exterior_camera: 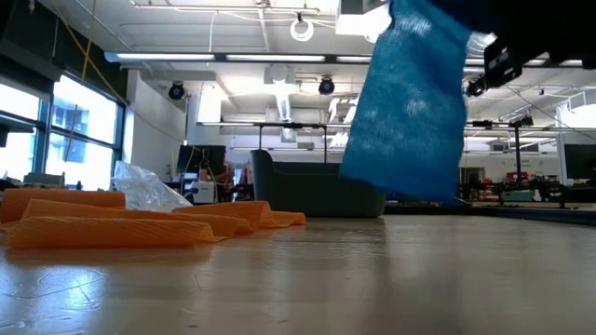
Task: Roll bandage
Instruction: Roll the blue bandage
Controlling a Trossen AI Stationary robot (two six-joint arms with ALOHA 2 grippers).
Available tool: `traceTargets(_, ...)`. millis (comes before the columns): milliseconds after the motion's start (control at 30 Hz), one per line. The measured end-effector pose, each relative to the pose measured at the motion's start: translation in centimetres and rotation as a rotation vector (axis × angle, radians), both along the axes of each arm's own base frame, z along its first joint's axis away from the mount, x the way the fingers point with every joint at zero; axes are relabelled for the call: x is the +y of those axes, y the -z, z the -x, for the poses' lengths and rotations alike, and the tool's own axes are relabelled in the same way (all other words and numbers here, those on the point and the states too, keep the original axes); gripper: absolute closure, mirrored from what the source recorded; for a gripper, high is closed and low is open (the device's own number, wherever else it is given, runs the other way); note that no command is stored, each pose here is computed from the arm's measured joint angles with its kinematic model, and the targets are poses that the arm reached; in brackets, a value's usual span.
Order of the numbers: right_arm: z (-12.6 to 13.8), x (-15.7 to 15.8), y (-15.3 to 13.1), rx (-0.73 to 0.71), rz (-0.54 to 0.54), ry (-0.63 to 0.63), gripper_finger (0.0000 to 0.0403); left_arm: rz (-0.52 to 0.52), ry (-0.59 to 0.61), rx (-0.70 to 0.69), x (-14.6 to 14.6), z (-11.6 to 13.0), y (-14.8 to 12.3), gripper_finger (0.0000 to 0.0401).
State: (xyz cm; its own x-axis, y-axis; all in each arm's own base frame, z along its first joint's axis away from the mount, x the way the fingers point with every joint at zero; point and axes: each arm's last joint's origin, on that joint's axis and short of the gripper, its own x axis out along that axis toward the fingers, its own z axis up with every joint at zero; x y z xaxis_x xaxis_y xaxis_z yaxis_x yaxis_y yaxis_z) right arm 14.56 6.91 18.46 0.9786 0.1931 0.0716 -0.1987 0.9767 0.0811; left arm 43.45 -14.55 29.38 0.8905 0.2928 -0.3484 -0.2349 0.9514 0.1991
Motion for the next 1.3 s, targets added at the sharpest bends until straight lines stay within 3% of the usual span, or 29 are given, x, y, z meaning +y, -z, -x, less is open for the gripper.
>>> traceTargets(233,0.2,-0.4,2.6,0.262,0.018,0.093,0.0259,0.052,-0.16,0.114,0.6,1.3,1.2,0.0396)
traceTargets(533,0.8,-0.4,4.0,0.435,-0.044,0.02,0.0251,0.059,-0.199,0.154,0.6,1.7,1.8,0.0396)
traceTargets(700,1.0,-0.3,3.6,0.422,-0.06,-0.036,0.0252,0.087,-0.206,0.181,1.2,2.0,4.6,0.0397)
traceTargets(867,1.1,-0.3,3.3,0.4,-0.063,-0.046,0.0252,0.217,-0.073,0.048,2.3,1.7,8.7,0.0397)
traceTargets(967,1.2,-0.1,3.2,0.396,-0.062,-0.061,0.0252,0.239,-0.039,-0.091,3.2,1.6,9.3,0.0397)
traceTargets(1300,0.4,0.6,1.3,0.367,-0.027,-0.083,0.0252,0.204,-0.047,-0.284,5.9,2.1,4.4,0.039)
